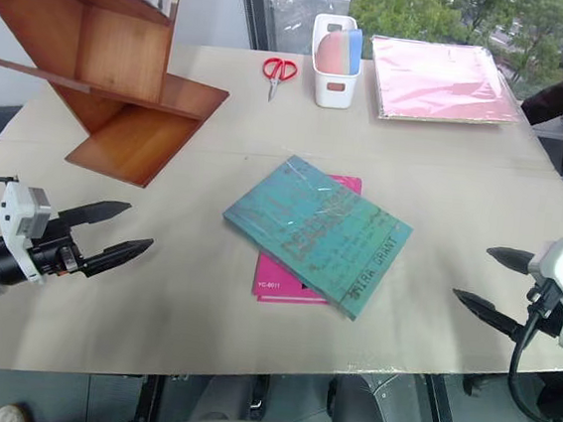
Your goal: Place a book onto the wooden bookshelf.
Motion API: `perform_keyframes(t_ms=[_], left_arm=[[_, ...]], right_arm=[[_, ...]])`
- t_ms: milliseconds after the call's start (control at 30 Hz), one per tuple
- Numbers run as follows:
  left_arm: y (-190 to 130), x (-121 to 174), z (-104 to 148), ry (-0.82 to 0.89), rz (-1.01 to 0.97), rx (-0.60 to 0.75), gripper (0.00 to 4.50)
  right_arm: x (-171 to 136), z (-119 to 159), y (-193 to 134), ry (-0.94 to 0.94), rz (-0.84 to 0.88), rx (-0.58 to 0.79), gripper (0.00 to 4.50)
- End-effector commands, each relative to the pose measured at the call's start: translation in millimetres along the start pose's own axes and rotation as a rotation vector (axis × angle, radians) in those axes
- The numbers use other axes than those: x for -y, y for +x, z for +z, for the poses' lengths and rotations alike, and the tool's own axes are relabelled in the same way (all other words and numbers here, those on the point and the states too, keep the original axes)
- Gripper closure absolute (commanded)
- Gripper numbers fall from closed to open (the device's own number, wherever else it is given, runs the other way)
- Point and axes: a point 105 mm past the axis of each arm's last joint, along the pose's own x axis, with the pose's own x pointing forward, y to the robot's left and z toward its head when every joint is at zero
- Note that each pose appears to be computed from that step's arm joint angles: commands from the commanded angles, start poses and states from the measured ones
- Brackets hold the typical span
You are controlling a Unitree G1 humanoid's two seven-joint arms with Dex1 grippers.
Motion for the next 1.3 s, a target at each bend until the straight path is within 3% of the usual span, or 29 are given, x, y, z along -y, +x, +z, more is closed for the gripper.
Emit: perform_keyframes(t_ms=[33,167,233,467,500,533,967,1300], left_arm=[[0.2,0.1,14.5,0.042,-0.025,0.030,0.00],[9.6,8.0,26.4,0.018,-0.086,0.091,0.00],[12.7,9.8,27.5,0.023,-0.098,0.097,0.00],[20.3,20.0,33.6,0.062,-0.171,0.133,0.00],[20.2,22.8,34.9,0.065,-0.198,0.136,0.00],[20.0,25.3,36.3,0.066,-0.221,0.139,0.00],[27.0,39.1,44.0,0.104,-0.304,0.144,0.00],[32.4,47.2,38.7,0.086,-0.317,0.137,0.00]], right_arm=[[2.0,11.9,-2.1,-0.027,-0.014,0.022,0.05],[-2.1,15.8,2.3,-0.012,-0.010,0.039,0.05],[-3.1,16.3,3.8,0.005,-0.003,0.041,0.57],[-12.9,18.8,22.4,0.046,0.053,0.058,3.70],[-14.8,16.1,27.0,0.043,0.062,0.044,4.35],[-17.6,14.6,32.2,0.038,0.074,0.039,4.47],[-34.2,-6.5,60.7,0.008,0.149,-0.027,4.47],[-81.4,23.2,100.6,0.049,0.379,0.135,4.47]])
